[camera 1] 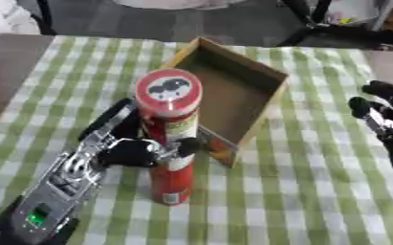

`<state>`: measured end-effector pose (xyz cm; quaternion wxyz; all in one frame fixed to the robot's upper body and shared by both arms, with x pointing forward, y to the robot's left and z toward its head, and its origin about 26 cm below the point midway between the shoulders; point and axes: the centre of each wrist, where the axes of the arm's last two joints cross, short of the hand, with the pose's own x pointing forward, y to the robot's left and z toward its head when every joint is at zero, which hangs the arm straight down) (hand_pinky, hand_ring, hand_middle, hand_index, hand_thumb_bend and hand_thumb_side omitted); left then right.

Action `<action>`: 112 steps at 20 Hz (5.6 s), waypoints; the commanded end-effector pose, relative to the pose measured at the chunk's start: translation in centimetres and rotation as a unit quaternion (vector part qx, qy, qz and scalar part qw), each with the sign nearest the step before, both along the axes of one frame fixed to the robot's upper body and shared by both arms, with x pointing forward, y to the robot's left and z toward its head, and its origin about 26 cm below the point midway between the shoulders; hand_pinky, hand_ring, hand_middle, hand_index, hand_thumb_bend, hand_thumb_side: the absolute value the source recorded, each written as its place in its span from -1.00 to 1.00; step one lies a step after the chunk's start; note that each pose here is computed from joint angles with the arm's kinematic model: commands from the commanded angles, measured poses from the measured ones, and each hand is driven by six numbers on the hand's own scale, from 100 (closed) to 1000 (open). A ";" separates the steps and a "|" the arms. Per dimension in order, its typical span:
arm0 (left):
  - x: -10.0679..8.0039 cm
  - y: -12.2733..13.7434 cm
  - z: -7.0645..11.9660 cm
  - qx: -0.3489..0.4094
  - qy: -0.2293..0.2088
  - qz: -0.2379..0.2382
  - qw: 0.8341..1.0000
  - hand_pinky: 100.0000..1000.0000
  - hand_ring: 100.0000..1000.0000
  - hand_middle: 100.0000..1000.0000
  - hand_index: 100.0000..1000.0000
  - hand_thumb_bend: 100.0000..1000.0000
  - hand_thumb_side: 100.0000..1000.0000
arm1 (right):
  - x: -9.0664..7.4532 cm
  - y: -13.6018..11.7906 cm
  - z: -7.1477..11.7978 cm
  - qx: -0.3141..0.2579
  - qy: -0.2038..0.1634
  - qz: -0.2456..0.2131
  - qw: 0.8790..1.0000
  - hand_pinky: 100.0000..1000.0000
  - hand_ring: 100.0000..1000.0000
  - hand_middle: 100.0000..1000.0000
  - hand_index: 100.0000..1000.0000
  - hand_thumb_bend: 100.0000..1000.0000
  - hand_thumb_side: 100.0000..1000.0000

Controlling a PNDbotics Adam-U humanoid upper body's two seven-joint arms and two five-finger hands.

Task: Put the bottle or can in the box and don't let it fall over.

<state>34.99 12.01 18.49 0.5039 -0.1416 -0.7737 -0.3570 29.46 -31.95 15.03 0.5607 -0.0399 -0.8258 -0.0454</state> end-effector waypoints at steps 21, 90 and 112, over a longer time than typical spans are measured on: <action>-0.4 -0.7 0.5 -0.040 0.053 -0.031 0.997 -0.66 -0.30 -0.56 -0.37 -1.00 -1.00 | 0.0 -0.2 0.2 0.000 -0.003 -0.004 1.000 0.47 0.41 0.52 0.51 0.10 -0.69; 8.3 6.9 16.3 -0.046 -0.283 0.228 0.930 0.63 1.00 0.56 0.70 0.33 -0.42 | 0.2 4.3 5.6 -0.028 -0.100 0.108 0.989 0.48 0.41 0.52 0.51 0.13 -0.69; 1.6 15.1 15.8 -0.057 -0.278 0.267 0.921 0.54 0.94 0.54 0.65 0.14 -0.49 | -0.1 2.7 5.7 -0.034 -0.109 0.074 0.991 0.48 0.41 0.52 0.52 0.16 -0.66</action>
